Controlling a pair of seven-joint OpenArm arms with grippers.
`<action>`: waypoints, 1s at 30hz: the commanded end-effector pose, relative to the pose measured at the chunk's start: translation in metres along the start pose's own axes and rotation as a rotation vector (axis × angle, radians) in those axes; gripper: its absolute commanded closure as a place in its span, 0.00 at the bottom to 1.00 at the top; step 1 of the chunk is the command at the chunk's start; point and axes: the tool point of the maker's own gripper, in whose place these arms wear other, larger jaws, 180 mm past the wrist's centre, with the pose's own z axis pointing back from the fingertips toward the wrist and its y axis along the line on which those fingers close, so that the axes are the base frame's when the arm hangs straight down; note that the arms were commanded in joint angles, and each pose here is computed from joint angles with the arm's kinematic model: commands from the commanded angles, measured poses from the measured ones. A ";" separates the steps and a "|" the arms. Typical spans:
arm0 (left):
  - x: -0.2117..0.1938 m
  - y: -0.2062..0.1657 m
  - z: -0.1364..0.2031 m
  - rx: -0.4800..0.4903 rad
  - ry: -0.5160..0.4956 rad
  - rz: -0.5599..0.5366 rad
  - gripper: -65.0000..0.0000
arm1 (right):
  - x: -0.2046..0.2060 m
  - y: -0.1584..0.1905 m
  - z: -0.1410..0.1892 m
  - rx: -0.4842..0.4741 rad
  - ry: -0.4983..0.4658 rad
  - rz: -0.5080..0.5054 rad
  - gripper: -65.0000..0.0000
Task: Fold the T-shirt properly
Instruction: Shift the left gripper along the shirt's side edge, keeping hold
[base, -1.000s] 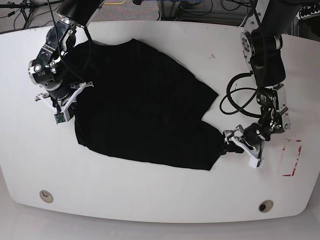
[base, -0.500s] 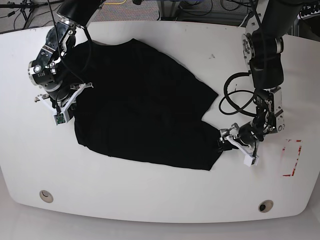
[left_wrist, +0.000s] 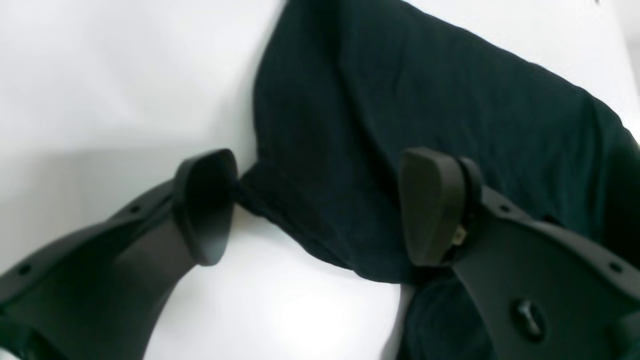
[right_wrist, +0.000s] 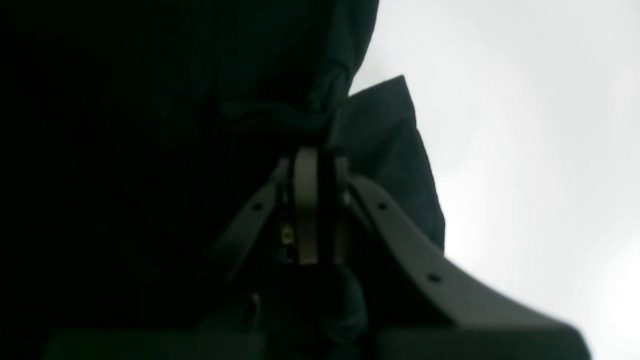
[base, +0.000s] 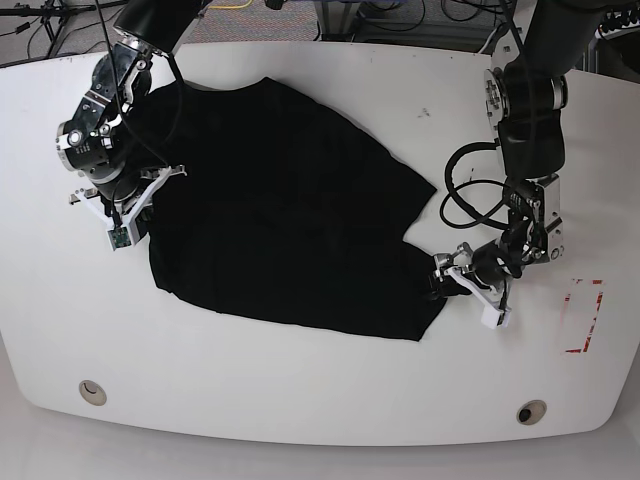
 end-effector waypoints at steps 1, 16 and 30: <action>0.009 -0.005 -0.001 -0.008 -0.004 -0.016 0.26 | 0.017 -0.006 0.005 -0.015 -0.057 0.014 1.00; -0.006 -0.018 -0.016 -0.028 0.033 -0.046 0.34 | 0.018 -0.006 0.005 -0.016 -0.055 0.015 1.00; -0.004 -0.015 -0.015 -0.018 0.035 -0.029 0.95 | 0.018 -0.007 0.005 -0.019 -0.057 0.012 0.99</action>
